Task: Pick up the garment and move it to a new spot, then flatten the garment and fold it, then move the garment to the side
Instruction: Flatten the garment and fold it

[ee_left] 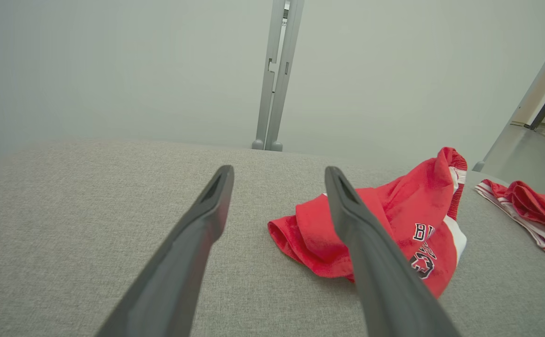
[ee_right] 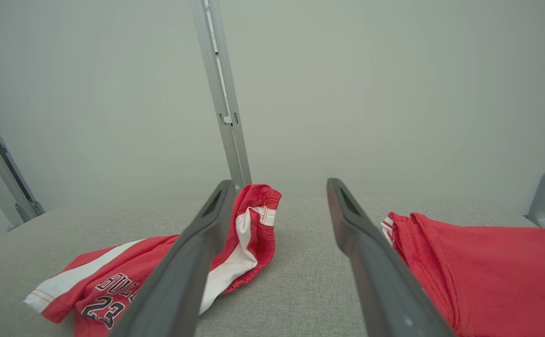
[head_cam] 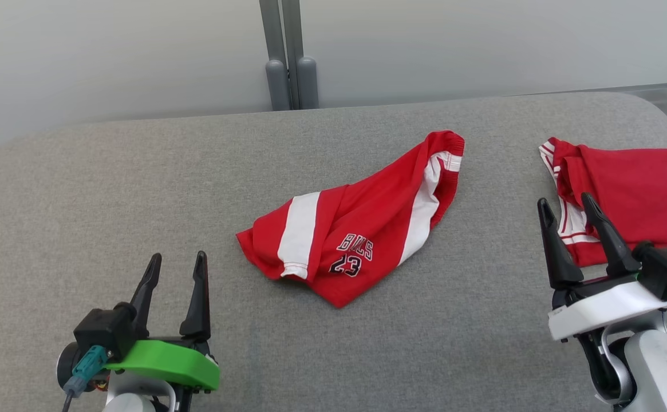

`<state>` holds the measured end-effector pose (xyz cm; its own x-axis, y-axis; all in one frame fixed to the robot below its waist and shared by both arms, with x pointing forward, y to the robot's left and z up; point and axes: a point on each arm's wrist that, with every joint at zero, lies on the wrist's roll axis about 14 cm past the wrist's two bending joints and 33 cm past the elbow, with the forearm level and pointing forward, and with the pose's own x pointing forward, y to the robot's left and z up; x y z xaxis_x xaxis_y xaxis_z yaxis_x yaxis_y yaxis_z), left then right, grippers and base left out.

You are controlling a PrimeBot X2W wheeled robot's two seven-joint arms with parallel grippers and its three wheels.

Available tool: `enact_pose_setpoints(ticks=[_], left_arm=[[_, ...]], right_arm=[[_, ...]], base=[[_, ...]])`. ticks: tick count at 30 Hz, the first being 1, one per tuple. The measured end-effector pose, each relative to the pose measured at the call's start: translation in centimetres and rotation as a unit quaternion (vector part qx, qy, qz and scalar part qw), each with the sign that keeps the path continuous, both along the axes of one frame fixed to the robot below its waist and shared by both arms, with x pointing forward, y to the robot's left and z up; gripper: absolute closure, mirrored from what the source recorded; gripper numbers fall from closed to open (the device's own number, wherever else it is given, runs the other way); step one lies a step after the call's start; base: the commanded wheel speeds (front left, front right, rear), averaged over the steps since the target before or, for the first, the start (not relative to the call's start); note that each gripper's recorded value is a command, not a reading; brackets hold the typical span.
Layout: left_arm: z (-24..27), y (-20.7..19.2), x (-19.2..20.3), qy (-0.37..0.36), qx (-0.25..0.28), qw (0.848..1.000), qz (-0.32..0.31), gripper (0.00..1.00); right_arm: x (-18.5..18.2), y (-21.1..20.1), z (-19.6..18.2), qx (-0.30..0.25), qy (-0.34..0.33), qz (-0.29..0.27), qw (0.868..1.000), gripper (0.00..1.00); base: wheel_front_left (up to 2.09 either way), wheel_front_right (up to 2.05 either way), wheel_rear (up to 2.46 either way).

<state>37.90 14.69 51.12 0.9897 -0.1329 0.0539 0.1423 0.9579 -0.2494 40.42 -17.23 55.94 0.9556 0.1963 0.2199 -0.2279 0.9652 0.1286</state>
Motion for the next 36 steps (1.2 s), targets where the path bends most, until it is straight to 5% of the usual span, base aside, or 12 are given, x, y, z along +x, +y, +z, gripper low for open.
enact_pose_setpoints(ticks=[8, 13, 24, 34, 36], left_arm=[[-0.7, -0.8, -0.1, 0.013, -0.003, 1.0, -0.012, 0.0], [-3.0, -4.8, -0.7, 0.07, -0.014, 0.994, -0.084, 0.0], [-10.5, -14.4, -3.1, 0.281, -0.033, 0.926, -0.25, 0.0], [-12.9, -16.7, -0.4, 0.304, -0.012, 0.913, -0.272, 0.0], [-12.7, -17.1, 0.2, 0.294, -0.022, 0.916, -0.274, 0.97]], right_arm=[[-1.0, 0.1, -0.3, -0.01, -0.002, -0.011, 1.0, 0.0], [-0.9, -0.2, -0.2, -0.013, -0.004, -0.014, 1.0, 0.0], [-0.4, -2.2, -0.2, -0.017, -0.003, -0.043, 0.999, 0.0], [-0.6, -4.2, -1.6, -0.019, 0.017, -0.075, 0.997, 0.0], [-0.5, -4.5, -1.9, -0.02, 0.021, -0.08, 0.996, 0.0]], base=[[0.0, 0.0, 0.0], [0.0, 0.0, 0.0], [0.0, 0.0, 0.0], [0.0, 0.0, 0.0], [0.0, 0.0, 0.0]])
